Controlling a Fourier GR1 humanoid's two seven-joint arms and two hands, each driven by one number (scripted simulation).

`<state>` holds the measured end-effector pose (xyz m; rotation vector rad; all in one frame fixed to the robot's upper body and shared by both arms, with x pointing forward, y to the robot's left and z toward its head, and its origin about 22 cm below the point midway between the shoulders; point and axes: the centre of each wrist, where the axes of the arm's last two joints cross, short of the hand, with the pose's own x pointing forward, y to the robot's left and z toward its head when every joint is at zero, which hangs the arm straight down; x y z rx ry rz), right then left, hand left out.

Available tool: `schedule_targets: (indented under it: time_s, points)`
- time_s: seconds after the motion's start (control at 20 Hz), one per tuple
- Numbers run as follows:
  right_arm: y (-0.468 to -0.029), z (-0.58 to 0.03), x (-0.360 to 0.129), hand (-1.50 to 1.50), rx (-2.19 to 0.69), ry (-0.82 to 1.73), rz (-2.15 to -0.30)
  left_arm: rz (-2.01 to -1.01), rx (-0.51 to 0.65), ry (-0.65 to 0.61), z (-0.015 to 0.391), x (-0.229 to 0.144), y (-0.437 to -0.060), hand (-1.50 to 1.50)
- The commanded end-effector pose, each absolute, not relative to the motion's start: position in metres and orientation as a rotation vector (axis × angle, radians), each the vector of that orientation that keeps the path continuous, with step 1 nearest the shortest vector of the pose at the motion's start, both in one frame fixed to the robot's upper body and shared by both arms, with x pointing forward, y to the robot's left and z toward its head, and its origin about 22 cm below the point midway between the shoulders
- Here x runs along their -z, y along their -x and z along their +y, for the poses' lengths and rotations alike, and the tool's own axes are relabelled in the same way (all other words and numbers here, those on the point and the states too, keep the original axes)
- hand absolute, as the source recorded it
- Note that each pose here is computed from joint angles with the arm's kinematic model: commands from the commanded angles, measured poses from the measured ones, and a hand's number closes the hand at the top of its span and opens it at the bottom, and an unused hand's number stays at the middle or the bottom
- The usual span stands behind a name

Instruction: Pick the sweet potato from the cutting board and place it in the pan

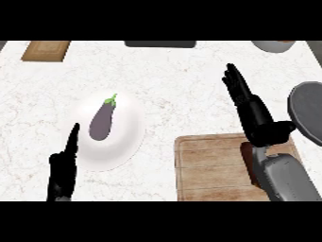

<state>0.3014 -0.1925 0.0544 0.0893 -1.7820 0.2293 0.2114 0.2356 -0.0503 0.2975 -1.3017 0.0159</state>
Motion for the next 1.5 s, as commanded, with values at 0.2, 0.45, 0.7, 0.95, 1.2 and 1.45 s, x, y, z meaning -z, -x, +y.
schedule_targets:
  time_s: [0.2, 0.45, 0.7, 0.95, 1.2, 1.45]
  points:
    - [-0.315, -0.287, -0.061, -1.50, -0.428, 0.528, -1.412, -1.509, 0.260, -0.239, 0.250, -0.013, -0.246, 0.00]
    - [-0.300, -0.349, -0.061, 1.50, -0.747, 1.135, -1.214, -1.511, 0.282, -0.155, 0.238, -0.021, -0.252, 0.00]
    - [-0.250, -0.310, -0.041, -1.50, -0.632, 1.145, -1.256, -1.485, 0.329, -0.117, 0.269, -0.049, -0.254, 0.00]
    - [-0.236, -0.285, -0.066, -1.50, -0.900, 1.176, -0.945, -1.498, 0.331, -0.131, 0.252, -0.044, -0.267, 0.00]
    - [-0.254, -0.250, -0.098, -1.50, -1.039, 1.254, -0.702, -1.505, 0.344, -0.076, 0.237, -0.053, -0.269, 0.00]
    - [-0.276, -0.228, -0.091, -1.50, -1.169, 1.140, -0.373, -1.497, 0.364, -0.066, 0.241, -0.054, -0.277, 0.00]
